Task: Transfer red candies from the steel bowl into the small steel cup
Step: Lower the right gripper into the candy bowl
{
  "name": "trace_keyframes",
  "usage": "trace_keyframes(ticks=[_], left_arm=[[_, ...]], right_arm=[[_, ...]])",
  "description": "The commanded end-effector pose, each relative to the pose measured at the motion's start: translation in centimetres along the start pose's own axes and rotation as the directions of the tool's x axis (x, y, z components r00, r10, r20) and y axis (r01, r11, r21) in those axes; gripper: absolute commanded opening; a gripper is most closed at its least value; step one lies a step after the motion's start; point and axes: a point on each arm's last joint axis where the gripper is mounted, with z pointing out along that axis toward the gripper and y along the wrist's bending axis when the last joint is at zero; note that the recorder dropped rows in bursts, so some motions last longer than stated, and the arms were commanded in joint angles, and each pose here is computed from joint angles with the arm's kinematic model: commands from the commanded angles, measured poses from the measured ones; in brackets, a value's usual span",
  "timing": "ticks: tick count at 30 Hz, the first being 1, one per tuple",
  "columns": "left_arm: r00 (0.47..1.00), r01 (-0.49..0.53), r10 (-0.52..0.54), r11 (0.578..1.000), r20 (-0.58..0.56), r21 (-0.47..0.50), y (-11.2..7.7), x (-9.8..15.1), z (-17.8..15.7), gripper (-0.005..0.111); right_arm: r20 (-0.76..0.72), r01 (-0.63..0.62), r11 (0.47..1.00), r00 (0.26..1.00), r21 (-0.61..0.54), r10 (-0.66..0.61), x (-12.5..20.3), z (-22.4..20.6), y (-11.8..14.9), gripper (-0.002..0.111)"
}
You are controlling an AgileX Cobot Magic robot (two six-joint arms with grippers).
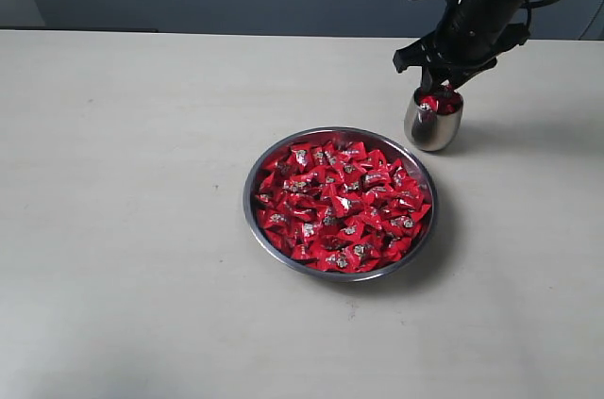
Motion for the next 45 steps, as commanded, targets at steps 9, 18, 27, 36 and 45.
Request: trace_keyframes(ticks=[9,18,27,36,45], left_arm=[[1.0,-0.004,0.004,1.0,0.003,0.006,0.0,0.1,0.0,0.0],[1.0,-0.004,0.004,1.0,0.003,0.006,0.0,0.1,0.0,0.0],[1.0,-0.004,0.004,1.0,0.003,0.006,0.0,0.1,0.0,0.0],[1.0,-0.004,0.004,1.0,0.003,0.006,0.0,0.1,0.0,0.0],[1.0,-0.004,0.004,1.0,0.003,0.006,0.0,0.1,0.0,0.0]], right_arm=[[0.034,0.0,1.0,0.999,0.007,0.0,-0.3,-0.8,-0.2,0.043],[0.043,0.003,1.0,0.999,0.008,-0.003,-0.4,-0.9,-0.2,0.062],[0.09,-0.079,0.976,0.991,-0.202,0.099,-0.5,-6.3,1.9,0.058],[-0.04,0.176,0.927,0.979,-0.332,-0.2,0.9,-3.0,11.6,0.045],[-0.119,0.262,0.928,0.946,-0.265,-0.301,1.7,1.1,12.9,0.045]])
